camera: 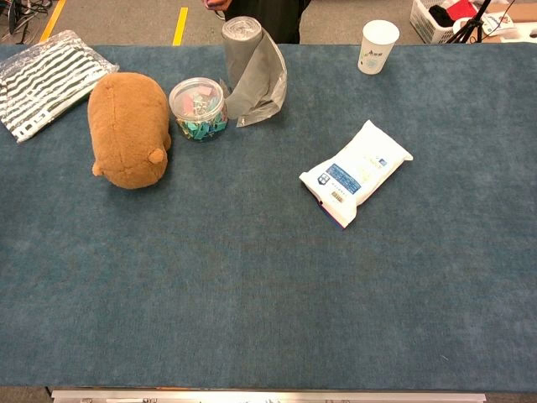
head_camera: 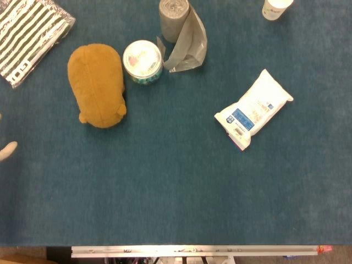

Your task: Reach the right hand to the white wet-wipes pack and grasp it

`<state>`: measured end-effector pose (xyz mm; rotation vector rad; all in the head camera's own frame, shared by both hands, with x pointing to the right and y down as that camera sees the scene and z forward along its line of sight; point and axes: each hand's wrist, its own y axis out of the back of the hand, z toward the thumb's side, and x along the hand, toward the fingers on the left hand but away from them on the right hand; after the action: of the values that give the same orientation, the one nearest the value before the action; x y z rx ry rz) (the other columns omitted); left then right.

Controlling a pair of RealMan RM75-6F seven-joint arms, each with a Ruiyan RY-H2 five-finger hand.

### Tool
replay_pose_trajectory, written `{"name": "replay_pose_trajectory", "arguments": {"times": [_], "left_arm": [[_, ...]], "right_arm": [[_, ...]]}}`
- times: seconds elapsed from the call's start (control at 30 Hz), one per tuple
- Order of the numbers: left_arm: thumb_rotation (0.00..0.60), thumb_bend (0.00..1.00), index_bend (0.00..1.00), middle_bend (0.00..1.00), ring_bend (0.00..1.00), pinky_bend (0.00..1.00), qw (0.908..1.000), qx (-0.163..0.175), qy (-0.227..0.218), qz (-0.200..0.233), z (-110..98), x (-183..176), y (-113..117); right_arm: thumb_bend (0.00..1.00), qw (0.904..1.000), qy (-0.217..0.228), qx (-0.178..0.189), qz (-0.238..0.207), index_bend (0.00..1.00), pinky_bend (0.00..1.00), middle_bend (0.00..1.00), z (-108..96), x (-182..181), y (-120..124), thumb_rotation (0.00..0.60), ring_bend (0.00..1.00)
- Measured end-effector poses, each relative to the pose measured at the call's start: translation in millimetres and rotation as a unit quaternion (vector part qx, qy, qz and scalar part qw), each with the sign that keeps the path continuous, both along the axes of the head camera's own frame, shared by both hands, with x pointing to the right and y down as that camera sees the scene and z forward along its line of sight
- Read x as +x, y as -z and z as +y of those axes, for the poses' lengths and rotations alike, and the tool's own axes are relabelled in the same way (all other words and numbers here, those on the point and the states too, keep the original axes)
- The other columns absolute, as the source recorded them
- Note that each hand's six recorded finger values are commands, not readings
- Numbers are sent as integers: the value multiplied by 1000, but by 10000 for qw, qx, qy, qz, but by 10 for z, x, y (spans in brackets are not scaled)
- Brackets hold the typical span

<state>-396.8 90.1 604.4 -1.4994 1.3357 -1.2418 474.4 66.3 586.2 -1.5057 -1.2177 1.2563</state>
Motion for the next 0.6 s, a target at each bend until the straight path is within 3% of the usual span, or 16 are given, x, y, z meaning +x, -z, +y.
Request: {"name": "replay_pose_trajectory", "arguments": {"times": [0.37,0.6], "left_arm": [[530,0,446,348,240,270,9998,-36,-37,197,-22,25,3],[535,0,469,400,325,349,9956,-176,-123,911,-106,100,-11]], "right_arm": [[0,9999,44,-48,-119,547,421,505,-16,-29,-1,481,356],[0,9963,244,-330,-755,547,421,527,-68,-186,-44,489,358]]}}
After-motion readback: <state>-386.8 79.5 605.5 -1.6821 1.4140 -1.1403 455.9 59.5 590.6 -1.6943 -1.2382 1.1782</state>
